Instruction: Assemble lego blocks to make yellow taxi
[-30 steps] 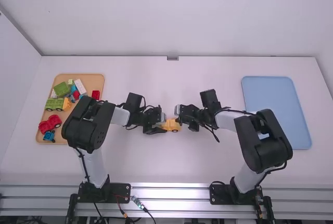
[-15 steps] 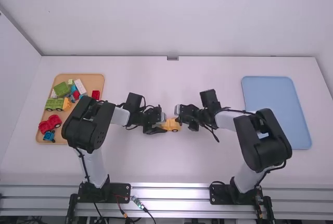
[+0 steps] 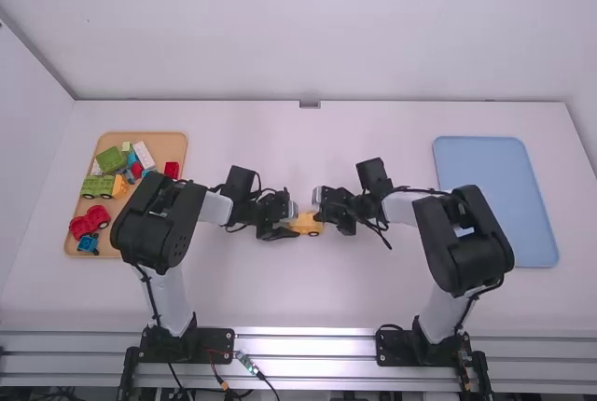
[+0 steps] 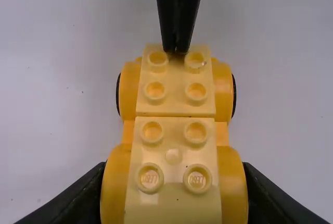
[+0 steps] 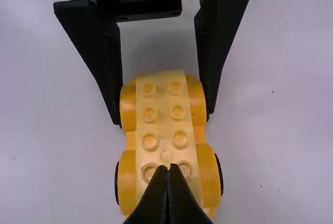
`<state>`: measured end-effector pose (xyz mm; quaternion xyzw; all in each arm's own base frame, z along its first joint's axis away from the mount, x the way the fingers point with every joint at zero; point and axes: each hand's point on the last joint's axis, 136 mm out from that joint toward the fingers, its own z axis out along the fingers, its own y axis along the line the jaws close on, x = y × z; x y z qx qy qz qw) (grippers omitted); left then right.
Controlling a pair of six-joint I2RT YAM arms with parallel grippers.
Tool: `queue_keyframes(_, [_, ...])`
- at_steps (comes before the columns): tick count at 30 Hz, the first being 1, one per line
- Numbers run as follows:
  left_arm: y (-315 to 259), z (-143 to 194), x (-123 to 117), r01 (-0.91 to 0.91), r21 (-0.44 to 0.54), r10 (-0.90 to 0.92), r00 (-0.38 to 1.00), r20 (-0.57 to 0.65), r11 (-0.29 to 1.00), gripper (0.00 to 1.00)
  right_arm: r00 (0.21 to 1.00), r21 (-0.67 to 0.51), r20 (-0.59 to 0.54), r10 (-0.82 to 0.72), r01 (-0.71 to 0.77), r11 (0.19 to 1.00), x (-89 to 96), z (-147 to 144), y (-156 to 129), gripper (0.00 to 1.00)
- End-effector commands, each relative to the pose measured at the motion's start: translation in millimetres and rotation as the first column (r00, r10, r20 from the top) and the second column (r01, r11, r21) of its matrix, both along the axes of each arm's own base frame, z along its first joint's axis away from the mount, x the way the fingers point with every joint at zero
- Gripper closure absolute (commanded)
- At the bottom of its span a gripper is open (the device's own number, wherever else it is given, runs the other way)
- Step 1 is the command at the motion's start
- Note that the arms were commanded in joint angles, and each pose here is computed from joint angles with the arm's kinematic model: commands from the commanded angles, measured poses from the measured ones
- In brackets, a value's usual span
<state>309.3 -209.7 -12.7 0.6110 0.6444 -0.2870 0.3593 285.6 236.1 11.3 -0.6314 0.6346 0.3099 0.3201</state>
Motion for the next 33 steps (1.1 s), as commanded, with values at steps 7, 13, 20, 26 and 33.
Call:
queue_keyframes(7, [9.4, -22.6, -6.1, -0.023, 0.096, 0.025, 0.999, -0.019, 0.995, 0.76, 0.998, -0.088, 0.012, 0.054, -0.053, 0.995, -14.2, -16.4, 19.2, 1.00])
queue_keyframes(13, [9.3, -22.6, -6.0, -0.023, 0.095, 0.025, 1.000, -0.019, 0.995, 0.76, 1.000, -0.153, -0.013, 0.002, -0.004, 0.988, -13.4, -24.9, 15.3, 1.00])
queue_keyframes(20, [9.2, -22.3, -5.3, -0.023, 0.095, 0.025, 1.000, -0.015, 0.995, 0.78, 0.998, -0.190, -0.030, 0.046, -0.051, 0.980, -24.4, -36.3, 9.2, 1.00])
queue_keyframes(26, [9.3, -22.4, -5.2, -0.026, 0.095, 0.028, 0.999, -0.017, 0.995, 0.79, 0.996, -0.179, -0.055, 0.069, -0.078, 0.981, -28.2, -56.8, 11.3, 1.00])
queue_keyframes(33, [9.8, -23.0, -5.8, -0.025, 0.098, 0.027, 0.999, -0.019, 0.995, 0.80, 0.997, -0.141, -0.009, 0.080, -0.080, 0.987, -20.3, -38.4, 17.9, 1.00])
